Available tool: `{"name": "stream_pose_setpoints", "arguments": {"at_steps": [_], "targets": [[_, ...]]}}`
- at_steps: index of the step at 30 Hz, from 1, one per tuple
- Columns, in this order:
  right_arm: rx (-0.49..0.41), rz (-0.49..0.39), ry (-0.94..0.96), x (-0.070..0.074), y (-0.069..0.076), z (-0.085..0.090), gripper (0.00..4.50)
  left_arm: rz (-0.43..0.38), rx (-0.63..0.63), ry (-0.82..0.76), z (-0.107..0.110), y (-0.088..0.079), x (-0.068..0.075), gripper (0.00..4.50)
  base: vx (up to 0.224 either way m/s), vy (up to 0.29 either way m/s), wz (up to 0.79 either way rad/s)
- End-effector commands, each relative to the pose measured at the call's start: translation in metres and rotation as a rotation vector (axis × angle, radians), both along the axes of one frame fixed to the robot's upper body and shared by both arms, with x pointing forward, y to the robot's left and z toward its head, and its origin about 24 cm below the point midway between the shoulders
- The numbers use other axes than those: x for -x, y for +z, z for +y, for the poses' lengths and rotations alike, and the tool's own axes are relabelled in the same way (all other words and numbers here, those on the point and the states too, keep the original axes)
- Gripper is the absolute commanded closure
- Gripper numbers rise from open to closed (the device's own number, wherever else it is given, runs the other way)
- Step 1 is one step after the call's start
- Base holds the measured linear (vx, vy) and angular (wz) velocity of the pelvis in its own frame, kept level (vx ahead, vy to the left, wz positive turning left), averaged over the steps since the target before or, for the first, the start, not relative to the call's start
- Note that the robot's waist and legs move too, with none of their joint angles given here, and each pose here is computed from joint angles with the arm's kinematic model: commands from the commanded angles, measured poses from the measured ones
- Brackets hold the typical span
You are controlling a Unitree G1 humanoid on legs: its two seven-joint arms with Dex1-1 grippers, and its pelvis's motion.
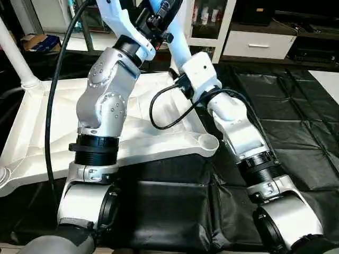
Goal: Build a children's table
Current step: Insert table leg to table base
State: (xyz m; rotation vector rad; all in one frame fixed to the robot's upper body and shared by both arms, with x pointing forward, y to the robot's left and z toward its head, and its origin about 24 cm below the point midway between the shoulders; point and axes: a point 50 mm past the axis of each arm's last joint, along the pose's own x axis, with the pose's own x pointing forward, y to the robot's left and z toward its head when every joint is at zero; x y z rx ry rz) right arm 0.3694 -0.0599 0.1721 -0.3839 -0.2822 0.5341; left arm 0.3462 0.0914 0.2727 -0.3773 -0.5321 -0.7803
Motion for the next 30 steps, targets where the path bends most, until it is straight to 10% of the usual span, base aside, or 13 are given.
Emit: {"name": "stream_pose_setpoints", "arguments": {"at_steps": [1, 5, 18, 30], "targets": [[-0.023, -0.027, 0.032, 0.002, 0.006, -0.005, 2.41, -0.015, -0.018, -0.129, -0.006, 0.0, 0.008, 1.94, 0.0, 0.0, 0.0], [0.007, -0.051, 0.108, 0.014, 0.004, -0.011, 2.62, -0.034, -0.124, -0.194, -0.001, -0.019, 0.011, 1.58, 0.0, 0.0, 0.0], [0.037, 0.001, 0.114, 0.028, -0.015, -0.024, 2.63, -0.117, -0.175, -0.205, 0.014, -0.007, 0.011, 1.19, 0.0, 0.0, 0.0], [0.047, -0.004, 0.082, 0.028, -0.013, -0.029, 2.64, -0.085, -0.208, -0.24, 0.015, -0.014, 0.009, 2.14, 0.0, 0.0, 0.0]]}}
